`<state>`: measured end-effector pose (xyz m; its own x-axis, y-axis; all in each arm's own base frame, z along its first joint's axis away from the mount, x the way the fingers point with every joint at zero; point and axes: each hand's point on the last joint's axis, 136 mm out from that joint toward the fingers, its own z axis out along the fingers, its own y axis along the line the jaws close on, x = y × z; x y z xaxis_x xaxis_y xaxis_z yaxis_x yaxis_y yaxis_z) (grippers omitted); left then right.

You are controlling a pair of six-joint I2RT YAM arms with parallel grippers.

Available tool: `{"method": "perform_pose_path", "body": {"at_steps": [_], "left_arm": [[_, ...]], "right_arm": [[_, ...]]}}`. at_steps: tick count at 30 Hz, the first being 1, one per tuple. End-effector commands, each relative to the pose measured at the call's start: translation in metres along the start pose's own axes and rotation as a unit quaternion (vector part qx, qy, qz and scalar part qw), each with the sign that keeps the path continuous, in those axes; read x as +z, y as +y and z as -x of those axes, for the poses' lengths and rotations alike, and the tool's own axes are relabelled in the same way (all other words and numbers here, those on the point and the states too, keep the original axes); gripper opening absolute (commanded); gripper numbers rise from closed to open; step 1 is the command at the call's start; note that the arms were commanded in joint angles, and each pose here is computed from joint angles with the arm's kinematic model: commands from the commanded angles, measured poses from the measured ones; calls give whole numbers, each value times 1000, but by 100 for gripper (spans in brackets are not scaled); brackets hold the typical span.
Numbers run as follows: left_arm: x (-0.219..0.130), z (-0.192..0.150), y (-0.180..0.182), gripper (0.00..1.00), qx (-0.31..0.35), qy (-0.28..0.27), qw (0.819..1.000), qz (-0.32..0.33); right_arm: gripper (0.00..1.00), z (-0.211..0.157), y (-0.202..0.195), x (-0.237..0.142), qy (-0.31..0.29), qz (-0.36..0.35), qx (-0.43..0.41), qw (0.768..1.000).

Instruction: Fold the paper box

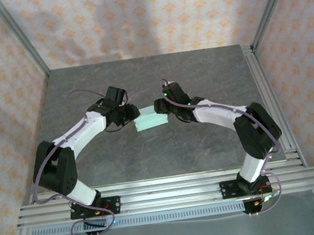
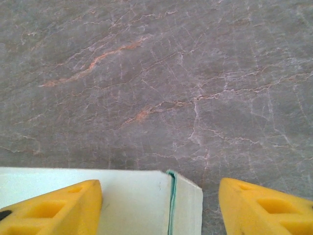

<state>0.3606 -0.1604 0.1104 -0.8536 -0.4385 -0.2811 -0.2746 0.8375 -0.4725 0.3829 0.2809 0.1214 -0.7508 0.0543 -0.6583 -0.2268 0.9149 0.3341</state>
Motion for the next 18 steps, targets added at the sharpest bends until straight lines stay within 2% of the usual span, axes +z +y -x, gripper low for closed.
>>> {"method": "perform_pose_path", "body": {"at_steps": [1,5,8,18], "left_arm": [[21,-26,50,37,-18,43,995,84],[25,-29,52,31,-15,51,995,83],[26,-32,54,30,-14,54,995,85],[17,-38,58,33,0,55,995,84]], "right_arm": [[69,14,12,-13,-12,40,25,999],[70,18,14,-17,-14,81,71,994],[66,8,5,-11,-2,85,90,992],[34,-26,-15,5,40,56,105,992]]}}
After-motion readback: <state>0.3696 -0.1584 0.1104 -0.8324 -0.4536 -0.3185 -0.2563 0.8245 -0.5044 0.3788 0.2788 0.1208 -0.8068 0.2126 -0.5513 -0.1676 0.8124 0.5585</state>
